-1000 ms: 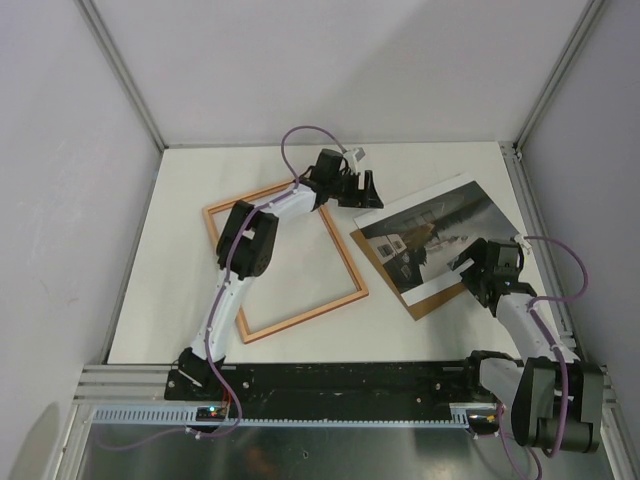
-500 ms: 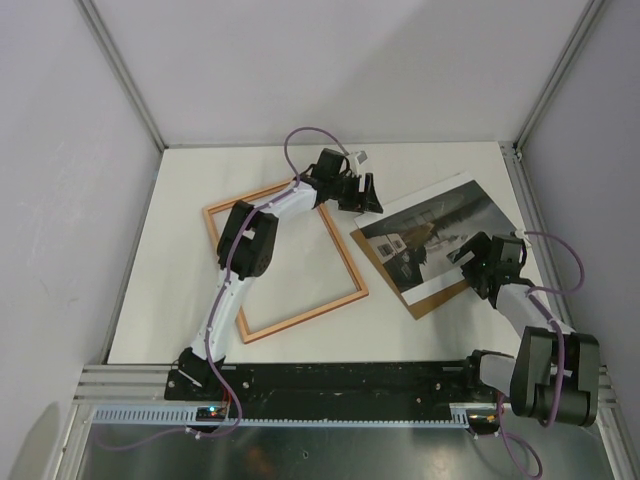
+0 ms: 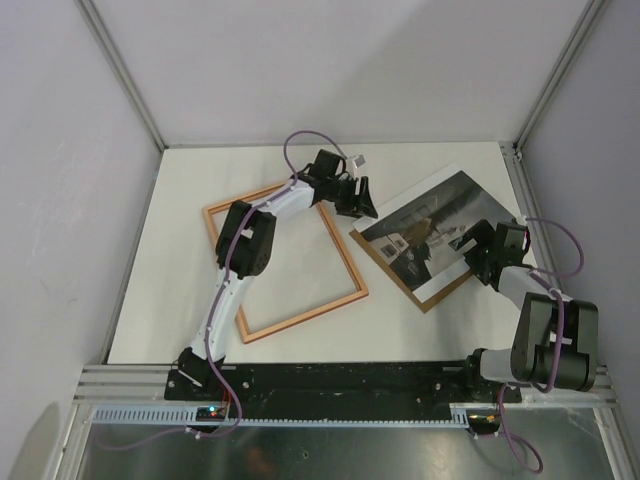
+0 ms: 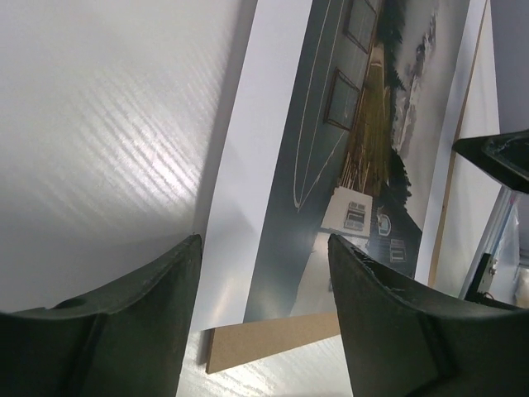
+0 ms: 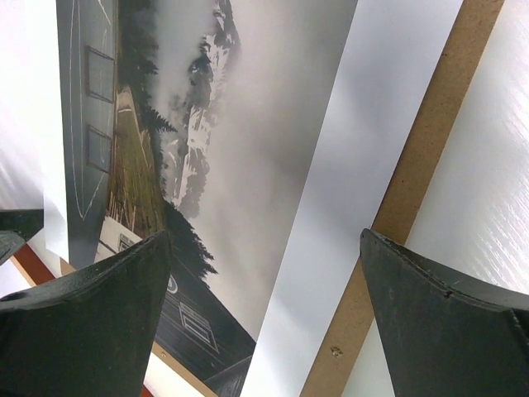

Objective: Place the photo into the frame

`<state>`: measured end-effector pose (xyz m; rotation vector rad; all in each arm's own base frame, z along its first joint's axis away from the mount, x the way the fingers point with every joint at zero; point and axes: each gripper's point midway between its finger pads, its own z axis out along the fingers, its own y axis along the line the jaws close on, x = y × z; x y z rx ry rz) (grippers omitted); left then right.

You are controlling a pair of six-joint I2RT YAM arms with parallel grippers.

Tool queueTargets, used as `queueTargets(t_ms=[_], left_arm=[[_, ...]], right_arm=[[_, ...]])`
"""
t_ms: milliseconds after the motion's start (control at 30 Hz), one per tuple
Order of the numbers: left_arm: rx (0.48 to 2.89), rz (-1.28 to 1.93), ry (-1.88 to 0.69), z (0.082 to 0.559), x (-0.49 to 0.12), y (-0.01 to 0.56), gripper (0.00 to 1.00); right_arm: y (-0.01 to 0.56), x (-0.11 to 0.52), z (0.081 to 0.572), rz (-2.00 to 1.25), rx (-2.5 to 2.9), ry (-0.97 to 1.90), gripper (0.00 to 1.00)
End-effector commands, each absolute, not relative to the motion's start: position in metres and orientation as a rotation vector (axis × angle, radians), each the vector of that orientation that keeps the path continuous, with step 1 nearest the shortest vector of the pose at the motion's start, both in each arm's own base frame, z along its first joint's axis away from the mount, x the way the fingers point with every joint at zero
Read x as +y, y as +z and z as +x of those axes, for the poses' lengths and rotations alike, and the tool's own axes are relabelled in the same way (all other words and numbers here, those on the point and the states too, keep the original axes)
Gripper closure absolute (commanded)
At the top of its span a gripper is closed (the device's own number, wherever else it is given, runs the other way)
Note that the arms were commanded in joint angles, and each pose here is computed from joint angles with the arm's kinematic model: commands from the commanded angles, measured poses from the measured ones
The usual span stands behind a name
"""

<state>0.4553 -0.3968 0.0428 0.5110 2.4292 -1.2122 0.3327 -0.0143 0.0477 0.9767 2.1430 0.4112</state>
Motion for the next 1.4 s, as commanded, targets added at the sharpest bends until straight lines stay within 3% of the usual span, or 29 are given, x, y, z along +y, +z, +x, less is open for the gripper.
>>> queueTargets(t_ms=[0, 400, 1100, 1267, 1367], left_arm=[[2.55, 0.478, -1.259, 0.437, -0.389, 0.027, 0.33], [2.547, 0.422, -1.338, 0.436, -0.386, 0.047, 0.48], [2.544, 0.407, -1.394, 0.427, -0.383, 0.067, 0.6], [2.542, 0.406, -1.391, 0.424, -0.382, 0.073, 0.68], [2.53, 0.403, -1.385, 0.424, -0.381, 0.081, 0.79]], right_arm=[[0.047, -0.009, 0.343, 0.928, 2.172, 0.455, 0.01], [0.037, -0.007, 0.347, 0.906, 2.219, 0.464, 0.08], [0.038, 0.002, 0.35, 0.88, 2.237, 0.529, 0.12], [0.042, 0.002, 0.351, 0.875, 2.23, 0.532, 0.12], [0.045, -0.001, 0.35, 0.876, 2.233, 0.509, 0.12]])
